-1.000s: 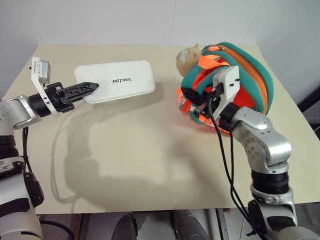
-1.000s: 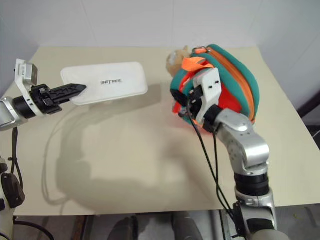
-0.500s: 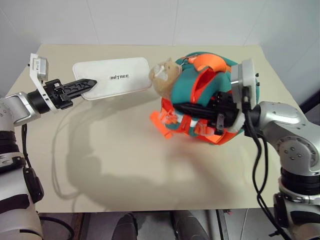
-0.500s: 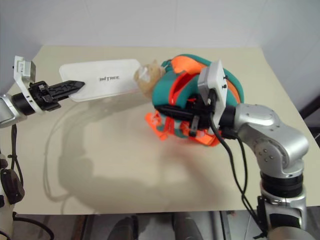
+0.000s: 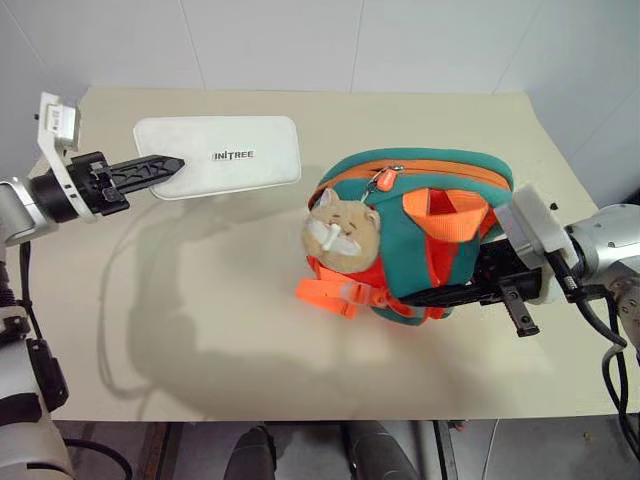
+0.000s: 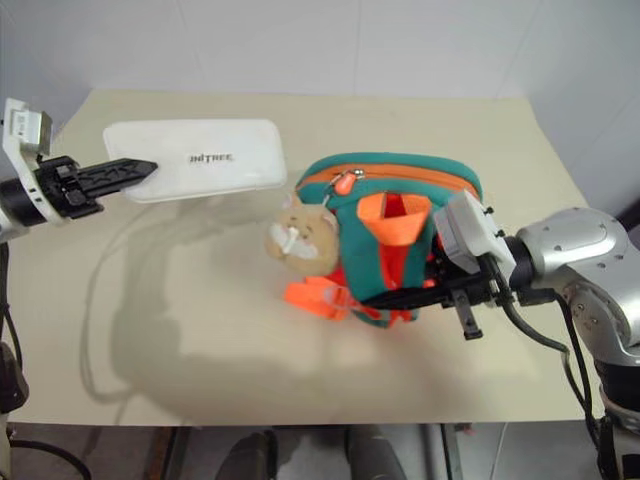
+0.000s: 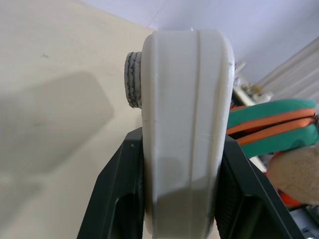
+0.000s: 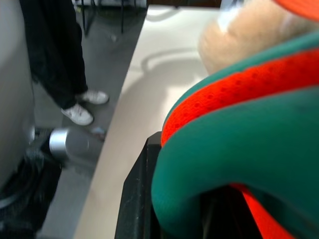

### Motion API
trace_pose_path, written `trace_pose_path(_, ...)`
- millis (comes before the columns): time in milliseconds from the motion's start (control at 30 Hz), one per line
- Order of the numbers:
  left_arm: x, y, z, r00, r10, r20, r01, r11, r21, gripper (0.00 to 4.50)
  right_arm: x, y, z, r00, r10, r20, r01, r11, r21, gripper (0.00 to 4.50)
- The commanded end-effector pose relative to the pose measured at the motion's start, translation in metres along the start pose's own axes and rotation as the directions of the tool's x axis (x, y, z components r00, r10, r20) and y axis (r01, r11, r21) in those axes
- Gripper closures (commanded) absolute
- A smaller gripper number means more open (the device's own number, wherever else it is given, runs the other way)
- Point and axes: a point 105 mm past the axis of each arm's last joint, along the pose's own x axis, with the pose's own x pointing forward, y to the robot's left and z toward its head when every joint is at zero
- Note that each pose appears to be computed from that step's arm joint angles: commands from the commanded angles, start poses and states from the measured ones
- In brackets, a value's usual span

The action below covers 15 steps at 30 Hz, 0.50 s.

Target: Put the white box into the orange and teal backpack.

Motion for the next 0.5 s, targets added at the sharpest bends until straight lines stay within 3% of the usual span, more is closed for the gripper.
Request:
trace_pose_path(33, -0.015, -0.023, 0.027, 0.99, -0.068, 0.126, 0.045, 0.982, 0.182, 3.17, -0.009, -0.004, -0.004, 0.999, 0.009, -0.035, -0.011, 0.997, -0.071, 4.47)
trace_pose_path(300, -0.033, -0.055, 0.031, 0.929, -0.26, 0.264, 0.144, 0.91, 0.389, 3.17, -0.015, -0.023, -0.013, 0.999, -0.034, -0.037, 0.03, 0.993, -0.113, 4.47)
trace_pose_path(500, -0.041, -0.068, 0.017, 0.932, -0.302, 0.201, 0.18, 0.866, 0.466, 3.17, -0.016, -0.03, -0.016, 0.998, -0.045, -0.034, 0.041, 0.992, -0.117, 4.47)
